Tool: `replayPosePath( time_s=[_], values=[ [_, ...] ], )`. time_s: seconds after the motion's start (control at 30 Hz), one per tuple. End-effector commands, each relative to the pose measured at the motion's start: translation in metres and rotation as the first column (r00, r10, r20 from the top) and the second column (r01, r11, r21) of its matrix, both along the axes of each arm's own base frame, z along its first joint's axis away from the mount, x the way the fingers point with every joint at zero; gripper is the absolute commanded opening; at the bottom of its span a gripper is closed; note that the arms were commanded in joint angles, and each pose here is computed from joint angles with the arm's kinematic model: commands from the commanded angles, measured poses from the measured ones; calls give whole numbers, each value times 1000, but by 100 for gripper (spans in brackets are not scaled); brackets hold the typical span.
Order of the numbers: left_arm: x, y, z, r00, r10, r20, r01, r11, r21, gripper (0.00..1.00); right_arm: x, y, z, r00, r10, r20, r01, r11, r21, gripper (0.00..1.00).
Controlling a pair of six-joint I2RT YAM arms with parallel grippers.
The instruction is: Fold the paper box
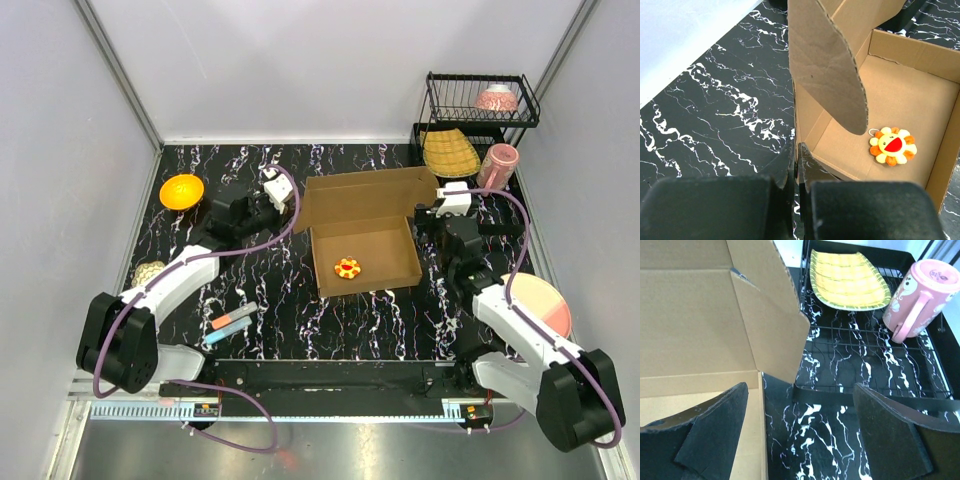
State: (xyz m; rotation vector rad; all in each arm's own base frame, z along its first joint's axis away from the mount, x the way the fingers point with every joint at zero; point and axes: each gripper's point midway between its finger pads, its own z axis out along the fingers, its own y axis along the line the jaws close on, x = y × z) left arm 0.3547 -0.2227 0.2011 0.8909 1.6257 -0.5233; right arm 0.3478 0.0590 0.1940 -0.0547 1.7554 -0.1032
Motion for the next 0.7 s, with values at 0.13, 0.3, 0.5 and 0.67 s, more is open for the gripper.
replayPosePath(
  time_s=[0.13, 0.3, 0.5, 0.67],
  values=[
    [2, 5, 22, 998, -5, 69, 5, 1000, 3, 0, 33, 21, 35, 980, 118, 161, -128, 991, 50, 90],
    [2, 6, 22, 997, 1, 72, -1, 1000, 3, 0, 44, 24, 29, 981, 133, 142, -142, 989, 51, 77],
    [4, 9, 23, 997, 15, 77, -15, 1000, 9, 0, 41, 22, 28, 983, 121, 135, -130, 990, 59, 42],
    [9, 10, 24, 997, 36, 65, -36, 999, -2, 0, 33, 26, 36, 979, 146, 140, -159, 983, 87, 29]
  ],
)
